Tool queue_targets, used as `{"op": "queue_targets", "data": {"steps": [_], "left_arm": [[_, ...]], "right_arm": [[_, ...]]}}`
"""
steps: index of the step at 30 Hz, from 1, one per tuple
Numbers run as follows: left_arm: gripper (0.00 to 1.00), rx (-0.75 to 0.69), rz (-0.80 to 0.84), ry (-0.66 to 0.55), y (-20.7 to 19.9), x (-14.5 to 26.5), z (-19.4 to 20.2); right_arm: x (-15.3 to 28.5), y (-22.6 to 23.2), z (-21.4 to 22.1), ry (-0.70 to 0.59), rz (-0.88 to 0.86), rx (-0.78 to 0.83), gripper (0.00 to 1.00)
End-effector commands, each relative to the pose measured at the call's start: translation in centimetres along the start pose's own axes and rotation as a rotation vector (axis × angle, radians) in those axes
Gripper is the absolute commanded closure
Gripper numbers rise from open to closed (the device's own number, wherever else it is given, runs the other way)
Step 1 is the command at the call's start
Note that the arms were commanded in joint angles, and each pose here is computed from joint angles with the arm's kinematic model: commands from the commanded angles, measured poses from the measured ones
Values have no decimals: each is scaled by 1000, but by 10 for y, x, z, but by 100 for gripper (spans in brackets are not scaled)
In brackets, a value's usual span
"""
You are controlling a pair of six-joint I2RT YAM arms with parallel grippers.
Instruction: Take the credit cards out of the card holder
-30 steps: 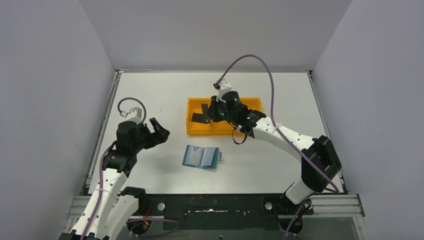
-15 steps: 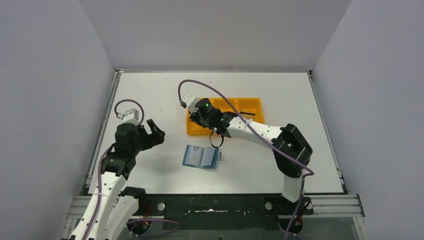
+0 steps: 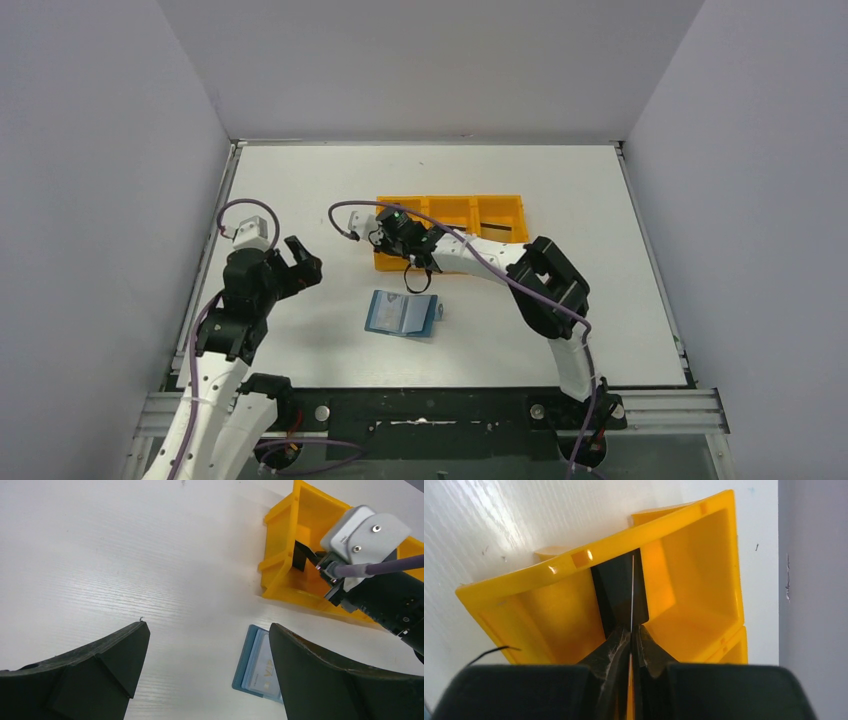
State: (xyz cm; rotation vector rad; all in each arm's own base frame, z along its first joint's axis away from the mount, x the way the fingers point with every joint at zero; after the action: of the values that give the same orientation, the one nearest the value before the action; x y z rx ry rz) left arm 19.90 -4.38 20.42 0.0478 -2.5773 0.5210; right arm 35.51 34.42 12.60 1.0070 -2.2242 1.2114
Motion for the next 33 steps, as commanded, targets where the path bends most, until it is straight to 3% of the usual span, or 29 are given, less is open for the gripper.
{"op": "queue_targets", "data": {"steps": [1,14,24,33], "left_arm": [[8,16,-3,-94,-4,11,-25],[8,39,-16,-163,-1,23,-30],[8,43,-27,-164,1,24,-30],[8,47,-25,-174,1,26,-30]], "right_arm": [[-3,-20,-8,-3,62,100,100],[-20,-23,-5,28,70,213,100],[-35,-15,3,55,42,164,97],[-22,-27,-2,20,-58,-48,60]]}}
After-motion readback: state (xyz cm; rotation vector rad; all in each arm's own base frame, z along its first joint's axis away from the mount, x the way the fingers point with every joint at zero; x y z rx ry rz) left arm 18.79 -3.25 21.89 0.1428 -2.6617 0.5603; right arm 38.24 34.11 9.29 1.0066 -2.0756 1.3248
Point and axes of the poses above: each gripper's point midway between its finger pads, its own x axis back along the fingers, its own y axis along the line the jaws close on, z = x × y, the point moved 6 cm from there along x, back along the fingers, and after that the axes turned 3 degrees about -x, right-handed, at the moved point
